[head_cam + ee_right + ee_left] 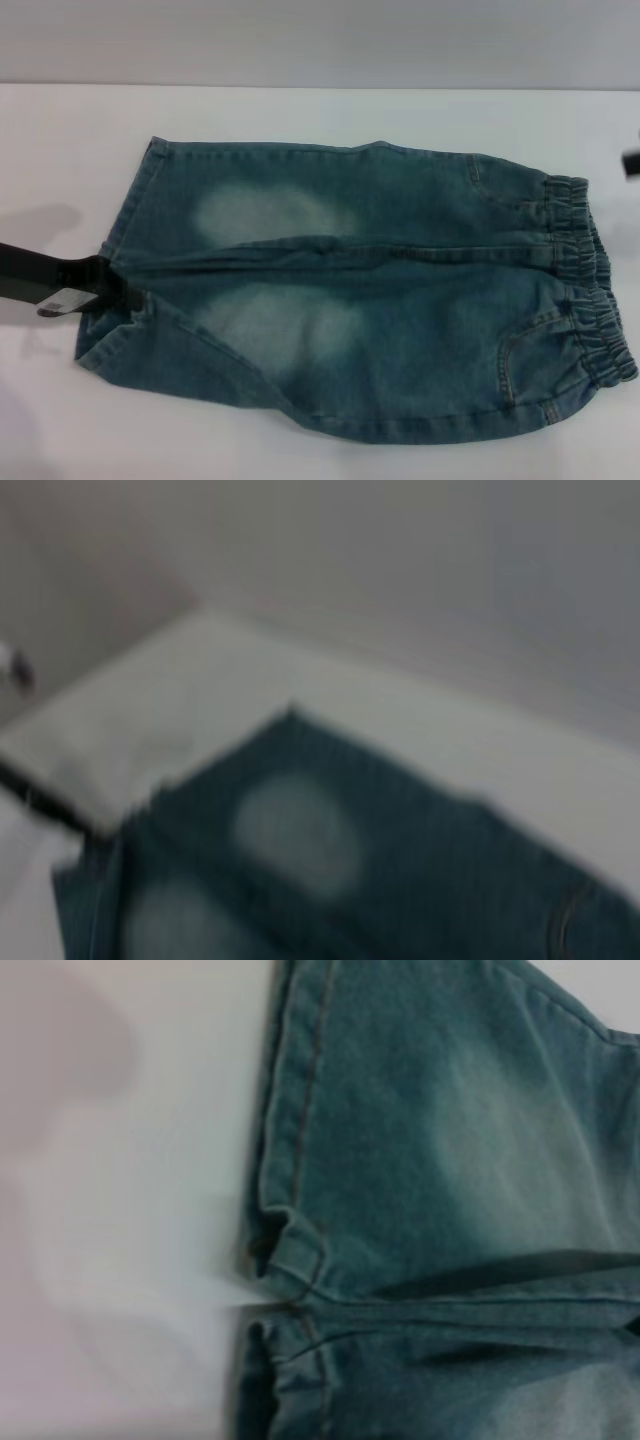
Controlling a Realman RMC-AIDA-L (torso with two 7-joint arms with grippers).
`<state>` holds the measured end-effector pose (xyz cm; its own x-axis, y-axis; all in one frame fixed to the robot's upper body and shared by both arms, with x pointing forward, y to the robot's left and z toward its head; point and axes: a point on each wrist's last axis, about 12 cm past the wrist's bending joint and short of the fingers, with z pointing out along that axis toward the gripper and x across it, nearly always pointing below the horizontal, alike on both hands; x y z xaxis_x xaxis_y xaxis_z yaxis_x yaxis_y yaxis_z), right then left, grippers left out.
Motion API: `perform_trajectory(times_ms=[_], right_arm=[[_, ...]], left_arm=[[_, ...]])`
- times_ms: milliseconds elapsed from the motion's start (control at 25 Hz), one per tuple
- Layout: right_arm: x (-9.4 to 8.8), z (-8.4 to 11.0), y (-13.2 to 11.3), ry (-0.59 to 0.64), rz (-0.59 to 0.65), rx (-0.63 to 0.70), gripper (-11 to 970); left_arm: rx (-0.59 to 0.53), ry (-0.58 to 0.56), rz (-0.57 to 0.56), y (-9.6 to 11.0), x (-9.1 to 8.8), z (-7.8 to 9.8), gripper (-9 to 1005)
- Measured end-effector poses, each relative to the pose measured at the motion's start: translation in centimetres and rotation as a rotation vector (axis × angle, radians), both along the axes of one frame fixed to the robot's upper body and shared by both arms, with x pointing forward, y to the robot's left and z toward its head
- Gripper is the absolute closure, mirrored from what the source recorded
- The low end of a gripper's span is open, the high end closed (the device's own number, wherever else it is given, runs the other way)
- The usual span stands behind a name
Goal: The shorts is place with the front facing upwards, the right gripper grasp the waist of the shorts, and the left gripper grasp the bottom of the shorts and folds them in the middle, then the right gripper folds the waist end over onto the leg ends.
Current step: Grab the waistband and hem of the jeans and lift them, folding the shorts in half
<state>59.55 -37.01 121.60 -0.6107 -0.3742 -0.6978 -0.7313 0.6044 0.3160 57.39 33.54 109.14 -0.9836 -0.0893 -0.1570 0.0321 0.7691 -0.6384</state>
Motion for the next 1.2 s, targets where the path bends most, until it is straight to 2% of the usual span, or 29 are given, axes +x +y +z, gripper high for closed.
perform_trajectory(times_ms=[200,240,440,480,560,600,920,1200], right_arm=[[0.1,-1.5,1.6,0.108,0.095,-0.125,209],[0.1,-1.9,1.9,0.130,0.115,-0.150,209],[0.1,-4.1,3.9,0.224,0.197,-0.280,210],[0.1,-4.4,4.1,0.235,0.206,-0.298,210],[0.0,-5.0,4.5,0.255,0.216,-0.336,210],[-0.1,-5.3,4.6,0.264,0.220,-0.356,210],[-0.3,-6.6,5.0,0.319,0.239,-0.486,210],[-0.6,-7.4,5.7,0.351,0.303,-0.544,209]], left_arm=[[-0.003,-0.002,-0.006,-0.1,0.1,0.1,975],[-0.021,-0.012,-0.026,-0.6,0.6,1.0,975],[-0.021,-0.012,-0.026,-0.6,0.6,1.0,975],[-0.039,-0.025,-0.030,-0.7,1.0,1.7,975],[-0.039,-0.025,-0.030,-0.7,1.0,1.7,975],[-0.075,-0.051,-0.024,-0.7,1.6,2.8,975],[-0.071,-0.055,-0.024,-0.8,1.9,3.0,976],[-0.061,-0.052,-0.021,-0.9,2.0,2.9,976]])
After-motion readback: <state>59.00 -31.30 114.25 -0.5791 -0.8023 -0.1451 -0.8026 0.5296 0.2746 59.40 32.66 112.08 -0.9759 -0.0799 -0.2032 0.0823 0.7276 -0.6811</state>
